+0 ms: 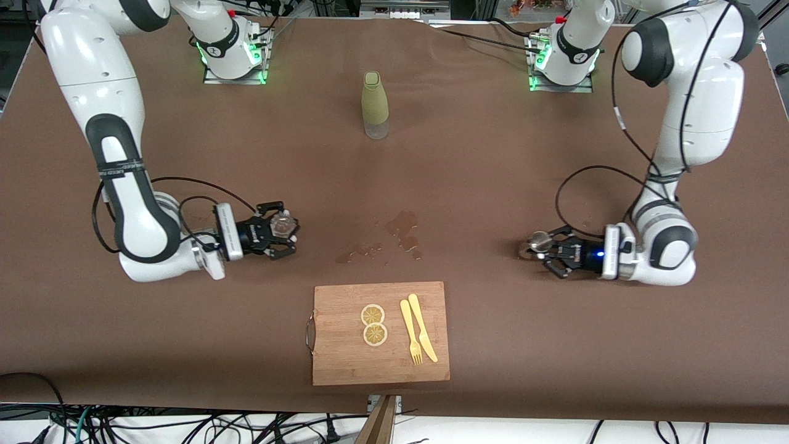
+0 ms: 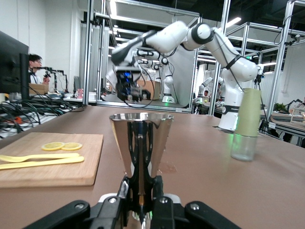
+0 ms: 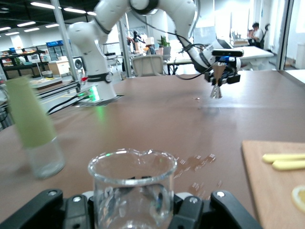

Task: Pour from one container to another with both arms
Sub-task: 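Move the glass cup and jigger apart and lower them toward the table, then set down the glass cup and jigger and open both grippers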

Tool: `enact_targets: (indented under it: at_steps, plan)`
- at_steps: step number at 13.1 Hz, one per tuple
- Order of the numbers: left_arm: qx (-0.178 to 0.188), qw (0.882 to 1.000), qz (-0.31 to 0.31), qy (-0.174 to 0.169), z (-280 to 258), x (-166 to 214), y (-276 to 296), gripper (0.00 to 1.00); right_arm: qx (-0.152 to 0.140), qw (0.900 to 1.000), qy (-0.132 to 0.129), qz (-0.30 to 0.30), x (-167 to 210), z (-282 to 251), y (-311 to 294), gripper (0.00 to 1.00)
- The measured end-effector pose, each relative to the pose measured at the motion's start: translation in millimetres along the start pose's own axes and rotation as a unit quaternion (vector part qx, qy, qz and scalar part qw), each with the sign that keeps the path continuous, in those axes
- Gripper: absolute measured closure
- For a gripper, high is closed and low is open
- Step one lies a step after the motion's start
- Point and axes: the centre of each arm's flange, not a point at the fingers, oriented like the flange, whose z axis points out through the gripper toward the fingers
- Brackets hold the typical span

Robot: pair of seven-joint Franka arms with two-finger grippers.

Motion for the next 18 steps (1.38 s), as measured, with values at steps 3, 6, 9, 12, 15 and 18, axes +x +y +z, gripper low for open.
enact_targets:
  at_steps: [3,6,9,12,15,18]
  plan:
    - [0.011,1.0,0.017,0.0,-67,-11,31,0.79,-0.027,1.0,0.013,-0.002,-66,-60,-55,0.88]
    - [0.002,0.999,0.035,-0.008,-112,-27,63,0.79,-0.074,0.997,-0.006,0.012,-118,-122,-107,0.88]
    - [-0.016,0.999,0.049,-0.011,-140,-39,94,0.79,-0.101,0.994,-0.027,0.023,-148,-156,-136,0.88]
    - [-0.031,0.998,0.059,-0.009,-155,-49,116,0.79,-0.113,0.993,-0.038,0.022,-156,-155,-134,0.88]
    - [-0.036,0.997,0.06,-0.017,-164,-53,125,0.79,-0.116,0.993,-0.026,0.023,-173,-139,-132,0.87]
    - [-0.036,0.998,0.056,-0.015,-165,-61,130,0.79,-0.118,0.992,-0.027,0.021,-175,-142,-135,0.59]
